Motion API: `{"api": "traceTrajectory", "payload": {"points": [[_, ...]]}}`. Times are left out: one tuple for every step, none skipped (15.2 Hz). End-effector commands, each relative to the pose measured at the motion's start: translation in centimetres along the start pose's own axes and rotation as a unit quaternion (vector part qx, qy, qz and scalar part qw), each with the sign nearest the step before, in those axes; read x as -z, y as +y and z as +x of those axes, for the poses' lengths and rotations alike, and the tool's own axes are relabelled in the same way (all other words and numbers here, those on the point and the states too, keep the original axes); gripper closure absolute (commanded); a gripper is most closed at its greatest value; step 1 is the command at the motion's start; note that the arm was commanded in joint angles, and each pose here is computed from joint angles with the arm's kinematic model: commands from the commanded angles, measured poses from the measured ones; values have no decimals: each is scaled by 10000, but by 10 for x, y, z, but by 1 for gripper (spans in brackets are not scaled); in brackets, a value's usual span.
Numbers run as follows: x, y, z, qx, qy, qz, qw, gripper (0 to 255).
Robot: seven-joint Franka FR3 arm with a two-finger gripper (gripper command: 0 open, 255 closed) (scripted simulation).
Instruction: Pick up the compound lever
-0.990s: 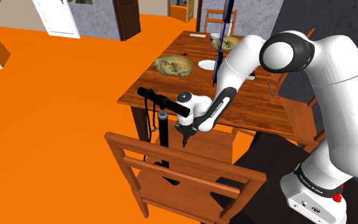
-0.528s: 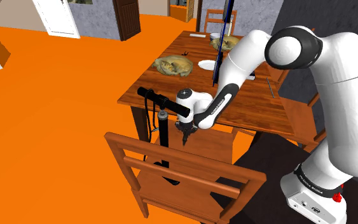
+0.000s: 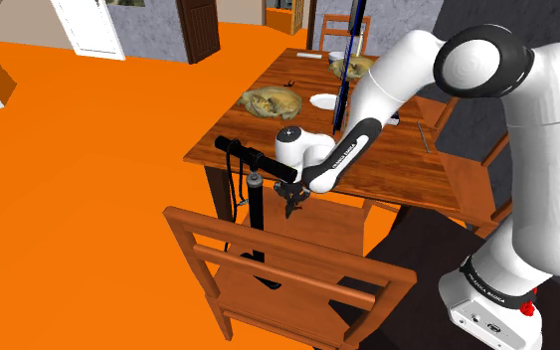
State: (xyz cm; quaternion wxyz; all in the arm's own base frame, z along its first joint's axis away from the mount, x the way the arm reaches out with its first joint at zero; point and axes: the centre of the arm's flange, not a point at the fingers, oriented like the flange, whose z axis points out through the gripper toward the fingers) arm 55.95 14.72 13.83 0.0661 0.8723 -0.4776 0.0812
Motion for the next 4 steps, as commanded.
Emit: {"api": "traceTrajectory", "payload": {"points": [[11, 1, 4, -9, 7, 3, 10000, 255], [16, 1, 5, -9, 7, 3, 10000, 255], [17, 1, 5, -9, 7, 3, 10000, 255], [17, 1, 5, -9, 7, 3, 10000, 255]]}}
